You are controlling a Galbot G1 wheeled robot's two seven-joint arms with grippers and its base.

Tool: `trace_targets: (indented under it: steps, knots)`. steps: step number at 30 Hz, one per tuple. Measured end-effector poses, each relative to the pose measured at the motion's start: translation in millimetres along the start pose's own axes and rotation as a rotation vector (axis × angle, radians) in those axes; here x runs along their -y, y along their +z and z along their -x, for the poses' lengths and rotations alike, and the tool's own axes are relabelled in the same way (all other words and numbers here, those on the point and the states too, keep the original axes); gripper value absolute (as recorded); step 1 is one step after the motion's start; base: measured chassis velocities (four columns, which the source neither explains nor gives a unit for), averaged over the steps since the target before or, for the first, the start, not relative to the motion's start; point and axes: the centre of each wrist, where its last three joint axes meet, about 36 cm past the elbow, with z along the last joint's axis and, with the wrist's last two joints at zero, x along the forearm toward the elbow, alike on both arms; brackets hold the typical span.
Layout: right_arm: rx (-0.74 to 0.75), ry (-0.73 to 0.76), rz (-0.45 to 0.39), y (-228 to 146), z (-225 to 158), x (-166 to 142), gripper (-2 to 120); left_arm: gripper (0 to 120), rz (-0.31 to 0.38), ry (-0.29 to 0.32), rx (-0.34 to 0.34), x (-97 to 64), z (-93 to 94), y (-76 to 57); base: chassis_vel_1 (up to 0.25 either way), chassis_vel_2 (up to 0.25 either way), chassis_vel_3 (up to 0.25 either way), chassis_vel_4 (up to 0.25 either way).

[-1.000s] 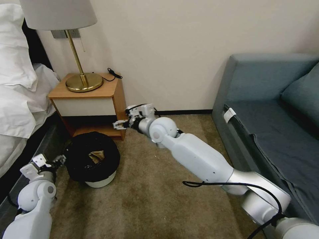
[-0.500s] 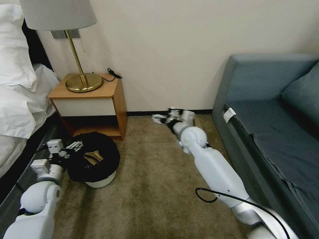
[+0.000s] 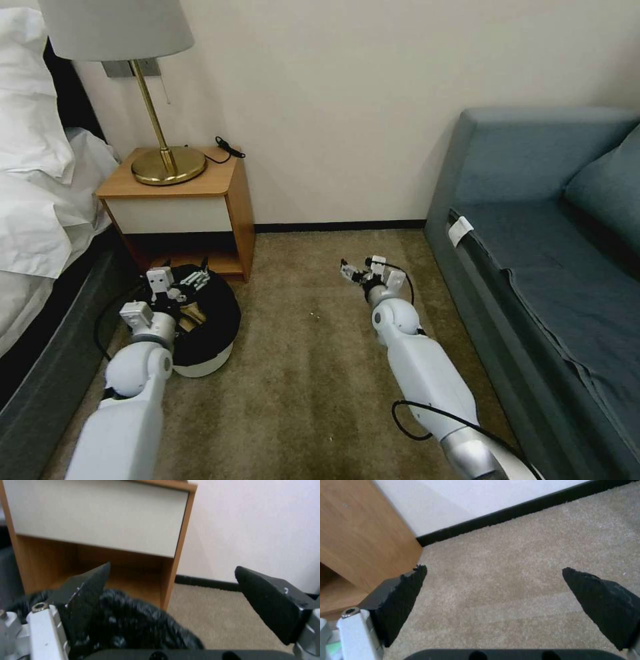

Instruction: Pick up the trash bin, then pick up the garbage on the floor and place it into the trash bin.

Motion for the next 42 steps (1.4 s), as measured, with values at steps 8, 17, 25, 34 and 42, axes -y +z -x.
trace_targets:
  steps: [8, 17, 25, 34, 42]
  knots:
    - [0.014, 0.016, -0.009, 0, -1, 17, 100, 100, -0.002, 0.015, -0.01, 7.4, 9.3, 10.8, 0.0, 0.0, 0.0, 0.0]
    - [0.038, 0.032, -0.006, 0, -2, 27, 100, 100, 0.015, 0.05, -0.022, 21.4, 14.5, 6.9, 0.0, 0.0, 0.0, 0.0]
    - [0.038, 0.031, -0.006, 0, -2, 27, 100, 100, 0.018, 0.05, -0.022, 21.6, 14.5, 6.0, 0.0, 0.0, 0.0, 0.0]
    - [0.038, 0.03, -0.007, 0, -2, 26, 100, 100, 0.018, 0.049, -0.022, 21.3, 14.4, 5.8, 0.0, 0.0, 0.0, 0.0]
    - [0.038, 0.029, -0.007, 0, -2, 26, 100, 100, 0.018, 0.048, -0.022, 21.1, 14.2, 5.6, 0.0, 0.0, 0.0, 0.0]
